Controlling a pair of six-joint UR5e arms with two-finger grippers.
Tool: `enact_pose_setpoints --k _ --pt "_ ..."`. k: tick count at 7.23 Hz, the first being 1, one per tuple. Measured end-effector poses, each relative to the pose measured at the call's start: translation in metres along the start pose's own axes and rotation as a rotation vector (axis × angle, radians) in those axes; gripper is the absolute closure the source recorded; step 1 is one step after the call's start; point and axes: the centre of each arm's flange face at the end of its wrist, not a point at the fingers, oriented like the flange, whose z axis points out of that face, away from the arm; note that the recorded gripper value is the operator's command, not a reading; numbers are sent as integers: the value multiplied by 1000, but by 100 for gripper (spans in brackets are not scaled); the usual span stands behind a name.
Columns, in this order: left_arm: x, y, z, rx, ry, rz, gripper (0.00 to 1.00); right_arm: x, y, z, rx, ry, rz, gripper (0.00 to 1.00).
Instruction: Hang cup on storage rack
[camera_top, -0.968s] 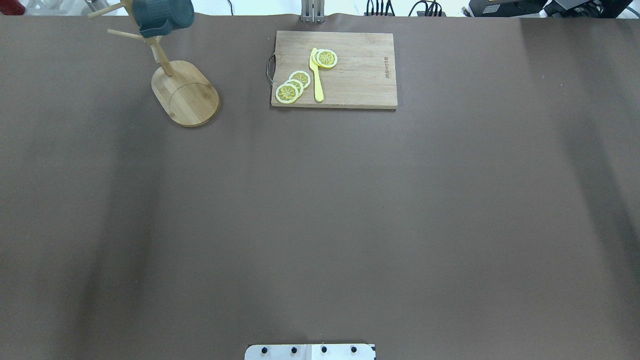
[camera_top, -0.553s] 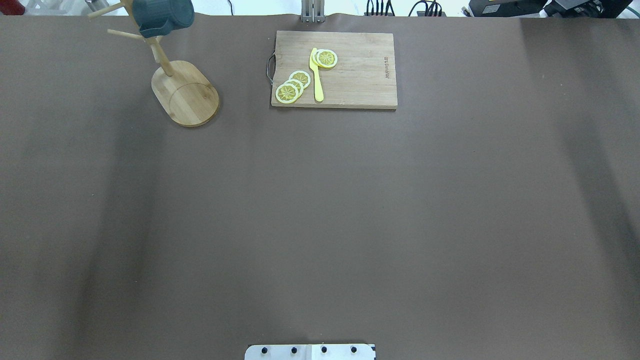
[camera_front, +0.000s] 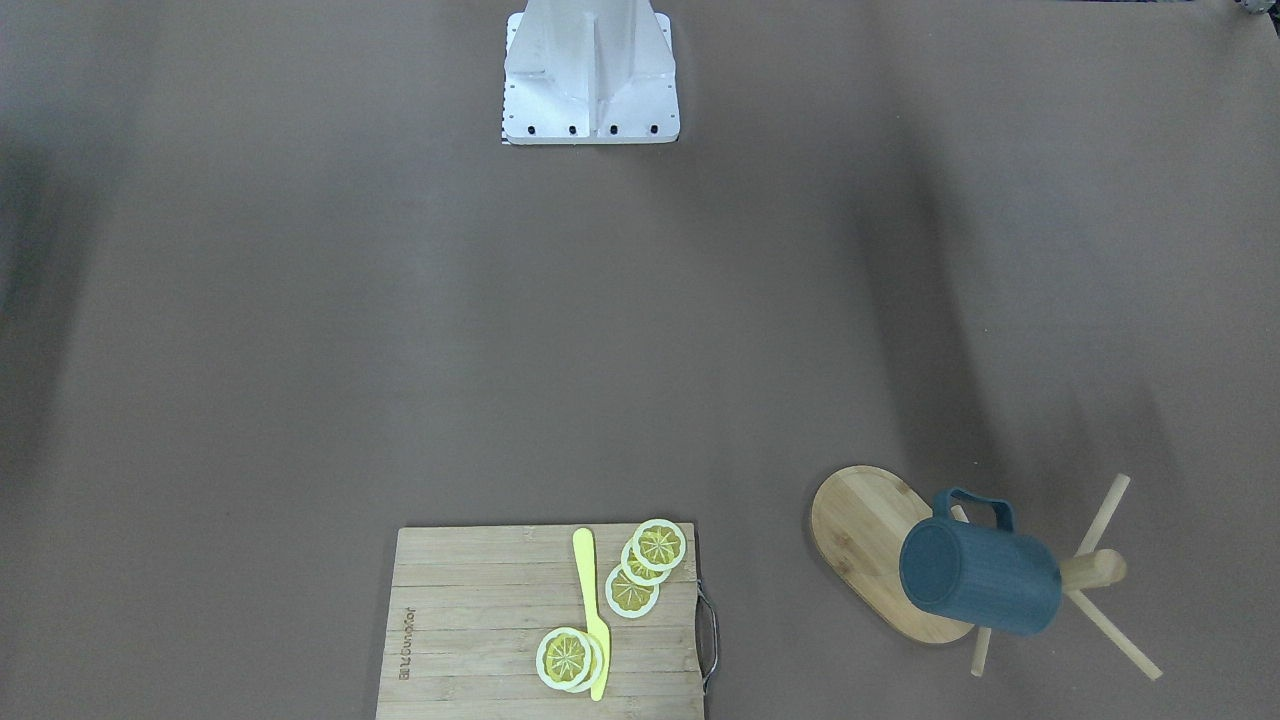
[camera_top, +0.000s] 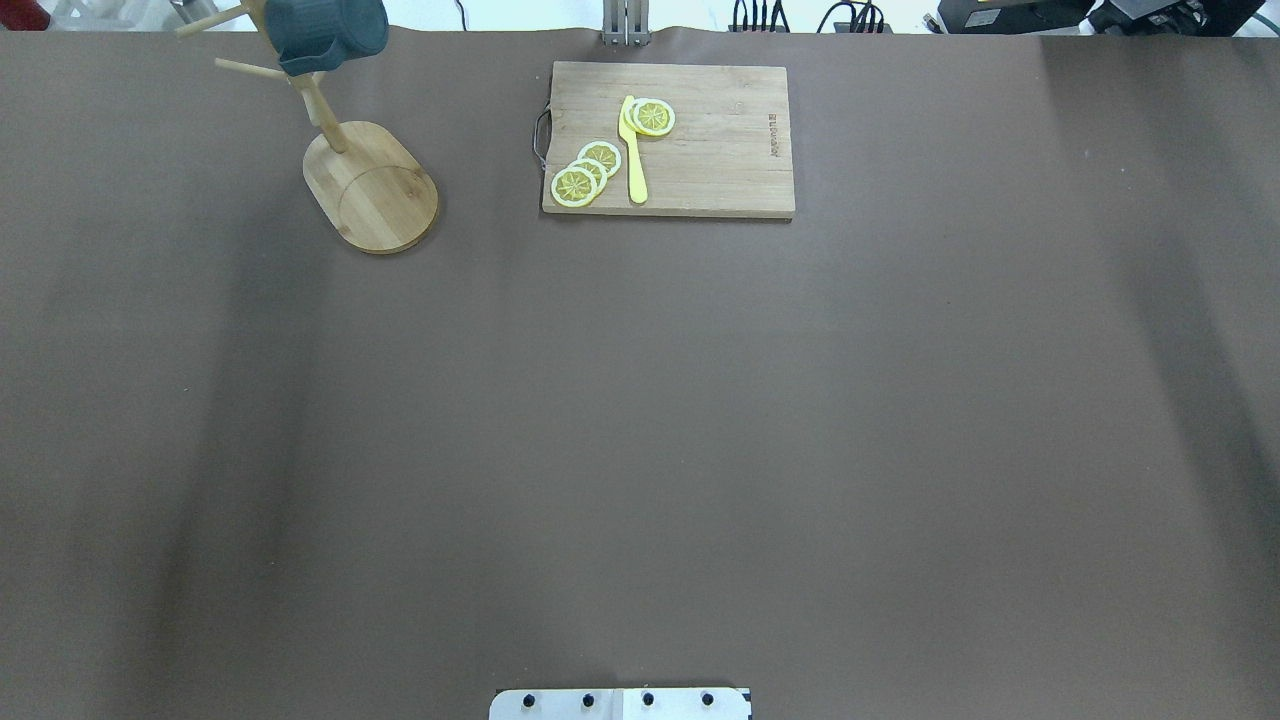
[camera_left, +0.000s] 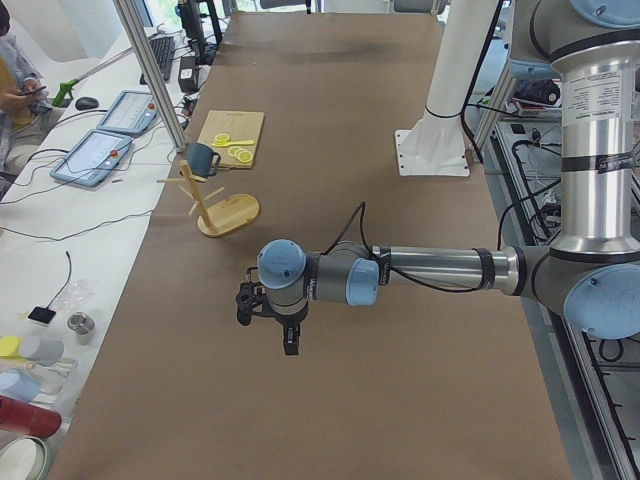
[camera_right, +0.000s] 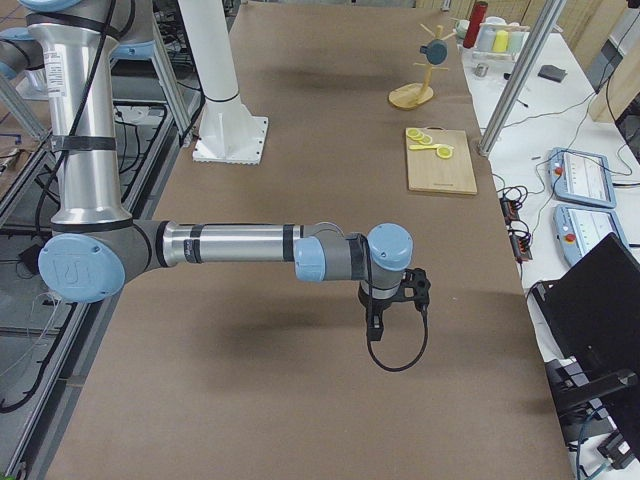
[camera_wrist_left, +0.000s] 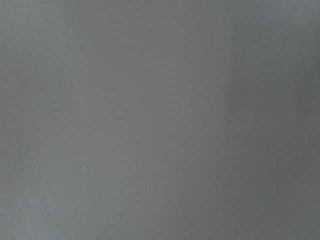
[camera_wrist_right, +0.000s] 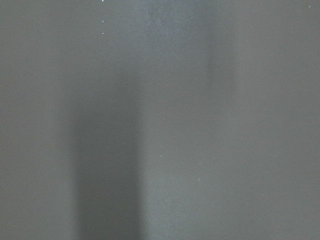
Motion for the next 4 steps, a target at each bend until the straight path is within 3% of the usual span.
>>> enact_pose_setpoints --k 4 --pt "-14 2 -12 26 1 -29 2 2 3 1 -3 0 2 0"
